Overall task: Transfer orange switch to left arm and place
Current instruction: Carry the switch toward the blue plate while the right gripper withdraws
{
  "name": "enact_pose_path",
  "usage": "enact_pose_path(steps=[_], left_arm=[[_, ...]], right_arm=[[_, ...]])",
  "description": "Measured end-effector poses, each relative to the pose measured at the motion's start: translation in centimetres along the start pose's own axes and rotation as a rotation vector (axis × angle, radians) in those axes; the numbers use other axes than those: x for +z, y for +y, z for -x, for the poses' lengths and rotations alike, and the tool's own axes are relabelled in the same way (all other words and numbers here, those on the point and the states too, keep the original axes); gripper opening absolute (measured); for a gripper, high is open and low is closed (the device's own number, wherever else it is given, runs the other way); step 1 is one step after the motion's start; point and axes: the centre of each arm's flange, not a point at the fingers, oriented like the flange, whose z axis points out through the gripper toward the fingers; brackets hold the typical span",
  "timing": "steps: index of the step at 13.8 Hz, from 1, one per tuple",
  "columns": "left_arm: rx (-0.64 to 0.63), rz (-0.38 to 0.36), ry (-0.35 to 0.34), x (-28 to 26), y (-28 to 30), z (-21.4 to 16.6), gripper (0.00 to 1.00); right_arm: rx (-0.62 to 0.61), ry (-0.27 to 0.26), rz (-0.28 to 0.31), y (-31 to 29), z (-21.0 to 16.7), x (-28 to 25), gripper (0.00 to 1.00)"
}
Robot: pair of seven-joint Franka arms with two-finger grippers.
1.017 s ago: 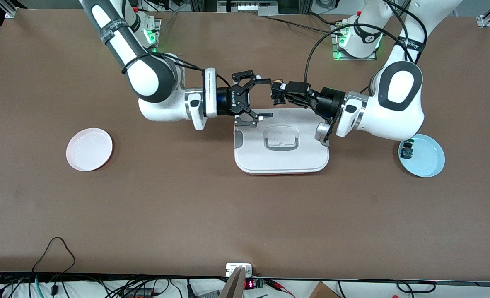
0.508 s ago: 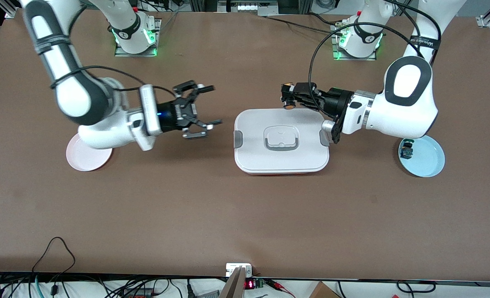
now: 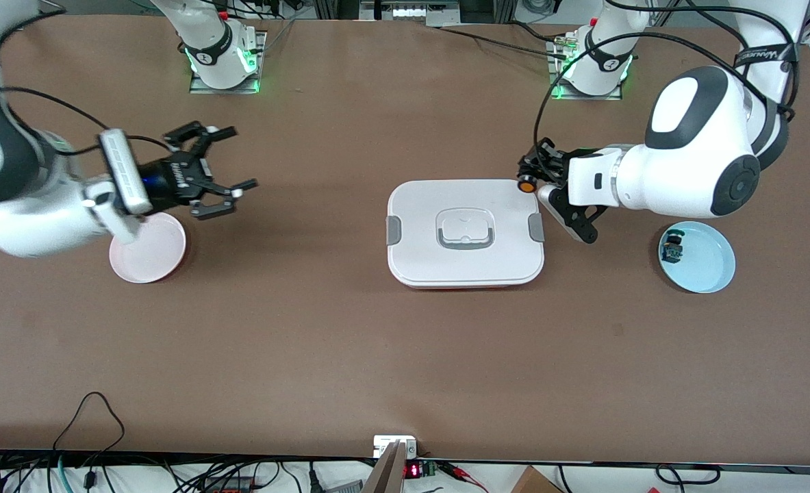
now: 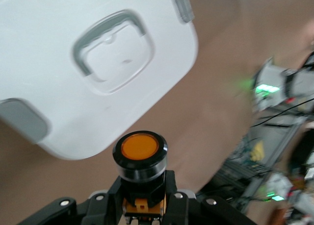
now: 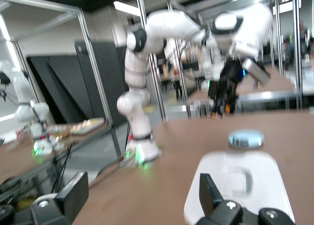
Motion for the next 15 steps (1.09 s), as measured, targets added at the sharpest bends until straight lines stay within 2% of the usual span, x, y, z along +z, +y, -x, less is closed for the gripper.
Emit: enact_pose_path(steps=[2, 3, 4, 6, 10, 12, 14, 15], left_arm=[[0.093, -0.181, -0.082, -0.2, -2.1, 0.8, 0.34], [0.141, -0.242, -0.122, -0.3, -3.3, 1.1, 0.34], [0.175, -0.272, -0.153, -0.4, -4.8, 1.6, 0.34], [0.217, -0.293, -0.199, -0.6, -8.7, 2.8, 0.34], [0.387, -0.489, -0.349, -0.6, -14.6, 3.5, 0.34], [0.528, -0.587, -0.407, -0.5, -17.6, 4.0, 0.34], [0.675, -0.645, -0.43, -0.4, -22.0, 5.7, 0.34], [0.733, -0.661, -0.437, -0.4, -24.4, 7.0, 0.34]], right_arm=[[0.084, -0.199, 0.005, -3.1, -2.4, -3.8, 1.0], [0.125, -0.315, 0.015, -4.4, -4.0, -5.1, 1.0], [0.167, -0.429, 0.03, -5.6, -5.7, -6.1, 1.0], [0.244, -0.622, 0.086, -7.7, -8.9, -7.3, 1.0], [0.427, -0.965, 0.254, -11.4, -14.4, -6.5, 1.0], [0.538, -1.099, 0.379, -12.8, -17.6, -3.2, 1.0], [0.669, -1.184, 0.525, -13.2, -19.2, 0.6, 1.0], [0.746, -1.205, 0.608, -12.9, -19.1, 2.2, 1.0]])
